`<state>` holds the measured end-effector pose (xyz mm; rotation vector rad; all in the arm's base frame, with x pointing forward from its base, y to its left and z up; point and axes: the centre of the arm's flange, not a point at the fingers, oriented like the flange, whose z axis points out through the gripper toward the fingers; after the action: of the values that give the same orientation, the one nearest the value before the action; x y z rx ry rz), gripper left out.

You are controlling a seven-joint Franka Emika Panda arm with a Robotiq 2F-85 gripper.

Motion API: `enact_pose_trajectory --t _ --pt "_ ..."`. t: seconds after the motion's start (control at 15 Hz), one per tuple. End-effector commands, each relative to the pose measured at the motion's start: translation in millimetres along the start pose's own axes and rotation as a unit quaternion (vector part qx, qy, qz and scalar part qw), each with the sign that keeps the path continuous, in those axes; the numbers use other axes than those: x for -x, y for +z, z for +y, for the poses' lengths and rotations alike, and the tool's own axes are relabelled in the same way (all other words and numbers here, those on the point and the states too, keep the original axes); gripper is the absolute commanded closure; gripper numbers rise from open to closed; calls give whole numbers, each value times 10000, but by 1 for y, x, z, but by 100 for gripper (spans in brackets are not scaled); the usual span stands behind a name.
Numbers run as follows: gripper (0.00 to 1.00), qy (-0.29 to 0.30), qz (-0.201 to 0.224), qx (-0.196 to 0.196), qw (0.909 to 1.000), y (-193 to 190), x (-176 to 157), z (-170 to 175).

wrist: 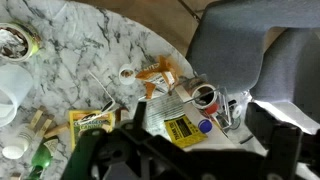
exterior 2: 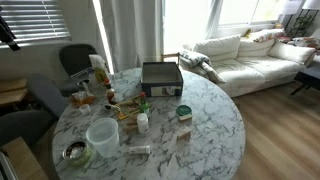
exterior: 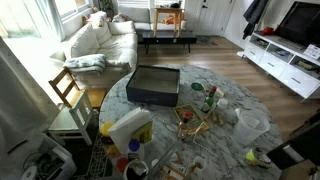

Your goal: Move the glasses to the left

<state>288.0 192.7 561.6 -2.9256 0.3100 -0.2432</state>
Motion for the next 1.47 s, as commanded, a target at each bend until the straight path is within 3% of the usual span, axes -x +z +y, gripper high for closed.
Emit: enact_pose_trajectory --t 0.0,0.33,0.4,0.53,0.8,1.07,1.13,1.27,1.4 --pt "0 0 0 0 10000 0 0 0" --pt "0 0 0 0 10000 0 0 0" --pt "0 568 40 299 9979 19 -11 7" --pt "0 980 256 501 9936 46 -26 29" --pt "0 1945 463 860 9760 101 -50 71" --pt "0 2976 633 1003 9473 151 -73 108" --pt "0 2538 567 921 9612 123 -61 101" --pt "0 2811 549 946 9534 139 -68 111" --pt "0 2885 516 952 9513 144 -70 112"
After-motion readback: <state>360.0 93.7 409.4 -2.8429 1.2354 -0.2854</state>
